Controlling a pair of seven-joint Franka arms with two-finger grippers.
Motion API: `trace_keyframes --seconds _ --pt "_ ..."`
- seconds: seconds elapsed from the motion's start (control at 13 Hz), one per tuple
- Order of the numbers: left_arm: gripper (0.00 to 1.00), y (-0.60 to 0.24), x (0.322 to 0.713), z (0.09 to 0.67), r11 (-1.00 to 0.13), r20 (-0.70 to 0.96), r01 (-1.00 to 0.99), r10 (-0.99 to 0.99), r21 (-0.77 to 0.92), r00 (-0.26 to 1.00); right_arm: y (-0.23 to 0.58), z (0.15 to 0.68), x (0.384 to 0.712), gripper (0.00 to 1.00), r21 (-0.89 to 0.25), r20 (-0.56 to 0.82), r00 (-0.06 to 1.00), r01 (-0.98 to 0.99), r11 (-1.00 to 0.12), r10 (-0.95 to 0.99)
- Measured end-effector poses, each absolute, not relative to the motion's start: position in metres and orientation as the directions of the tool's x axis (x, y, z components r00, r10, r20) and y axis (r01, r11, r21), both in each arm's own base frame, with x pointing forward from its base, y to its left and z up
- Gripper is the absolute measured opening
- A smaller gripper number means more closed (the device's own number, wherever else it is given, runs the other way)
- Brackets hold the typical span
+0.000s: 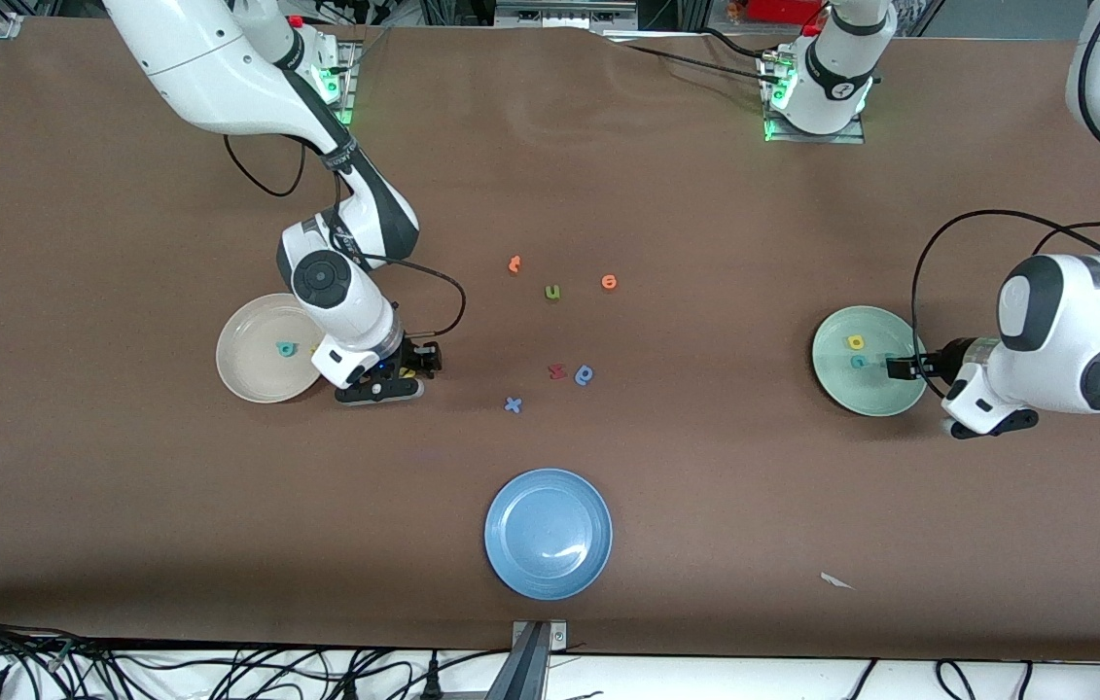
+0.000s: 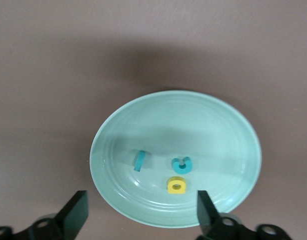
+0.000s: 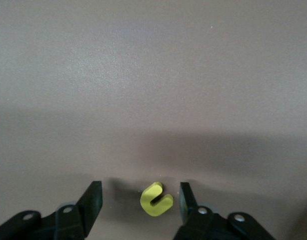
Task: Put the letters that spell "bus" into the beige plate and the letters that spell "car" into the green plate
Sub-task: 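Grasp the yellow u with the right gripper while the left gripper withdraws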
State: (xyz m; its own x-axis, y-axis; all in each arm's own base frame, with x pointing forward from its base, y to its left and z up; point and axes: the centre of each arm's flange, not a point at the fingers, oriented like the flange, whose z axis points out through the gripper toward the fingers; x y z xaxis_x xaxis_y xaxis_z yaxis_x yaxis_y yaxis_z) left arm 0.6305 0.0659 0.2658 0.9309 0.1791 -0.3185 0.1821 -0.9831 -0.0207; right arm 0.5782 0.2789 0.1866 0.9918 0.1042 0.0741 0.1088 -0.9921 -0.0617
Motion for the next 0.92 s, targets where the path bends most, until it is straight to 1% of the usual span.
trace_keyframes --seconds 0.23,0.38,0.46,0.54,0.62,0.69,0.77,0.92 --pt "1.0 0.054 0.647 0.326 -0.986 -0.216 0.167 0.166 -0.015 0.962 0.277 0.179 0.574 0.69 -0.06 0.066 0.992 0.109 -0.992 0.105" --pt "1.0 0.049 0.654 0.371 -0.987 -0.16 0.161 0.162 -0.019 0.974 0.276 0.174 0.571 0.66 -0.063 0.07 0.992 0.109 -0.992 0.105" --pt "1.0 0.046 0.656 0.394 -0.987 -0.141 0.158 0.159 -0.021 0.977 0.275 0.173 0.571 0.66 -0.063 0.072 0.992 0.109 -0.992 0.104" --pt "1.0 0.044 0.657 0.416 -0.988 -0.127 0.156 0.157 -0.023 0.979 0.274 0.173 0.571 0.6 -0.062 0.072 0.992 0.107 -0.992 0.103" --pt "1.0 0.043 0.657 0.435 -0.987 -0.12 0.155 0.157 -0.026 0.98 0.274 0.172 0.571 0.6 -0.061 0.071 0.992 0.107 -0.992 0.103" --pt "1.0 0.042 0.657 0.453 -0.987 -0.115 0.156 0.159 -0.029 0.981 0.274 0.172 0.57 0.54 -0.061 0.071 0.992 0.107 -0.992 0.103" --pt "1.0 0.042 0.656 0.468 -0.987 -0.109 0.158 0.16 -0.03 0.981 0.274 0.172 0.57 0.54 -0.061 0.071 0.992 0.108 -0.992 0.103" --pt "1.0 0.043 0.656 0.494 -0.986 -0.093 0.162 0.164 -0.032 0.982 0.276 0.174 0.57 0.42 -0.064 0.075 0.992 0.111 -0.992 0.106"
